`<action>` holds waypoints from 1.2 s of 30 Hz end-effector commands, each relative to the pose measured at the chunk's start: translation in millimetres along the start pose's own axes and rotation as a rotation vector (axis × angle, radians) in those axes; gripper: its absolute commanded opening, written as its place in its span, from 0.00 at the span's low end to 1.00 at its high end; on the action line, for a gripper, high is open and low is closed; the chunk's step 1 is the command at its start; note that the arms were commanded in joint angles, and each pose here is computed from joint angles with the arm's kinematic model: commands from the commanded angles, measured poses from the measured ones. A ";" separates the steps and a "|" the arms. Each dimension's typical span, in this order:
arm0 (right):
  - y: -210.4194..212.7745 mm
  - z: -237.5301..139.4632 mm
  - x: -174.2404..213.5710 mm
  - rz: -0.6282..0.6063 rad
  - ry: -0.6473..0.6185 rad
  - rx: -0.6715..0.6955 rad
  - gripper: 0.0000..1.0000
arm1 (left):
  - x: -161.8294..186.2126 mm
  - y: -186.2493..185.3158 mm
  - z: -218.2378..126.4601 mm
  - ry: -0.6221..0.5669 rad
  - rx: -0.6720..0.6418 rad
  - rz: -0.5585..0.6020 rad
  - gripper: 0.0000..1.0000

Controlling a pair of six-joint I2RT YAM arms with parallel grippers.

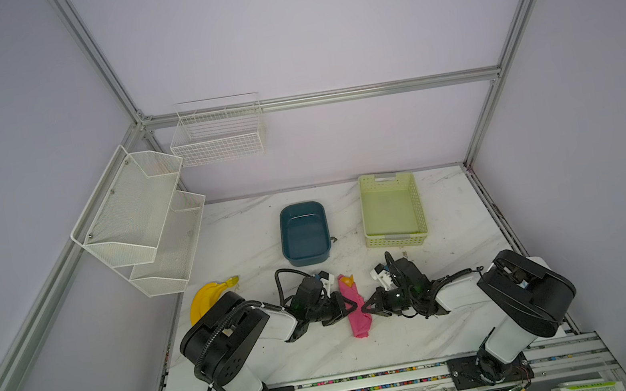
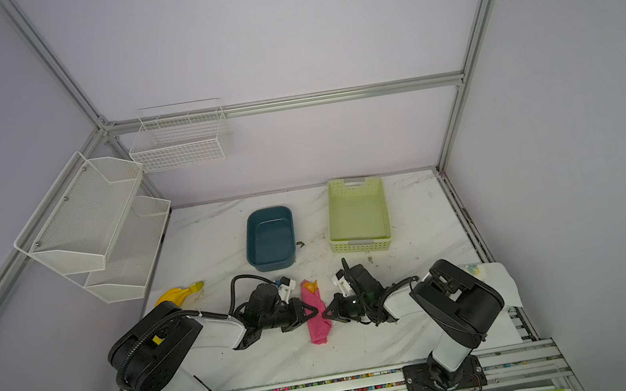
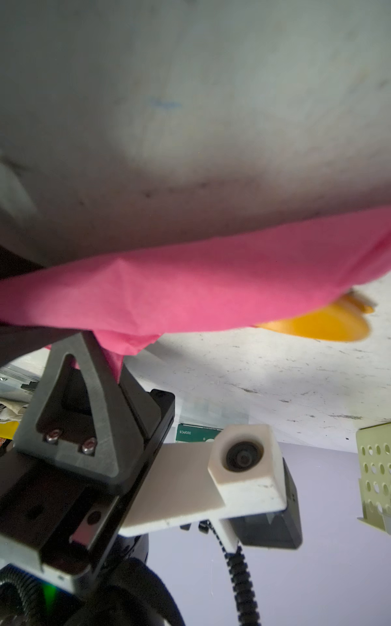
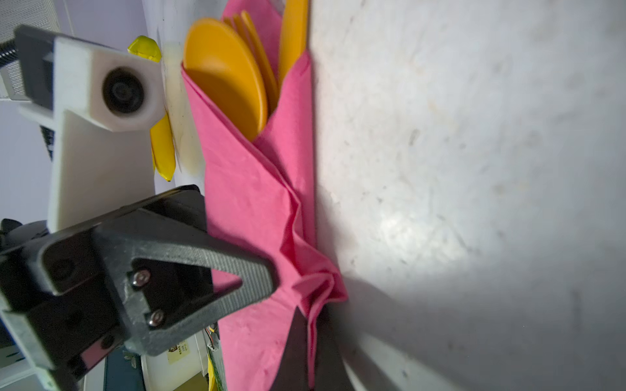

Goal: Place the utensils on the paper napkin and roll it up

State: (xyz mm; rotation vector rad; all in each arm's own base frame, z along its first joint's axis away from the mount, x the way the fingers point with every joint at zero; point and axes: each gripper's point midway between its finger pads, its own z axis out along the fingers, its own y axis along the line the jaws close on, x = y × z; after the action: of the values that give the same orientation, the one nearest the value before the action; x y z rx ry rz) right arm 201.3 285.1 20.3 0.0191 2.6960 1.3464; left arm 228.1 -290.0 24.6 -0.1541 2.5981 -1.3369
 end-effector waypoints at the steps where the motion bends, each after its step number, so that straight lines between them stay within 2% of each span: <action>1: -52.5 -6.2 23.5 0.114 0.031 0.189 0.00 | -1.3 20.4 -2.0 -0.010 -0.109 -0.012 0.13; 2: -49.9 -6.8 22.4 0.114 0.023 0.177 0.00 | -2.4 18.3 -3.1 -0.015 -0.106 -0.006 0.13; 5: -41.3 -11.6 17.6 0.108 -0.007 0.154 0.11 | -7.1 10.4 -7.6 -0.033 -0.099 0.016 0.12; 11: -8.4 -34.3 -1.3 0.066 -0.099 0.122 0.26 | -23.1 -15.6 -26.5 -0.083 -0.077 0.081 0.10; 18: 51.8 -84.5 -37.6 -0.081 -0.278 0.074 0.36 | -49.9 -80.8 -69.4 -0.179 0.006 0.265 0.07; 22: 101.2 -122.1 -55.9 -0.226 -0.392 0.014 0.39 | -58.8 -128.9 -101.1 -0.231 0.088 0.414 0.04; 27: 175.9 -179.1 -69.4 -0.492 -0.536 -0.072 0.41 | -57.1 -193.4 -148.4 -0.311 0.226 0.662 0.02; 32: 249.6 -226.1 -66.5 -0.771 -0.623 -0.191 0.41 | -49.2 -253.2 -198.1 -0.445 0.390 0.898 0.00; 34: 272.4 -235.5 -57.1 -0.922 -0.630 -0.250 0.41 | -46.2 -272.7 -215.3 -0.493 0.445 0.967 0.00; 36: 291.6 -246.7 -46.6 -1.001 -0.657 -0.349 0.44 | -43.1 -290.5 -230.9 -0.537 0.501 1.020 0.00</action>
State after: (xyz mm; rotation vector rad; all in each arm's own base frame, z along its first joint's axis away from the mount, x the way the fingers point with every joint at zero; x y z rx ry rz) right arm 223.0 255.4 383.0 -0.4908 1.6834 1.1465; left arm 228.1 -269.9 312.0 0.5653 1.7621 -1.2280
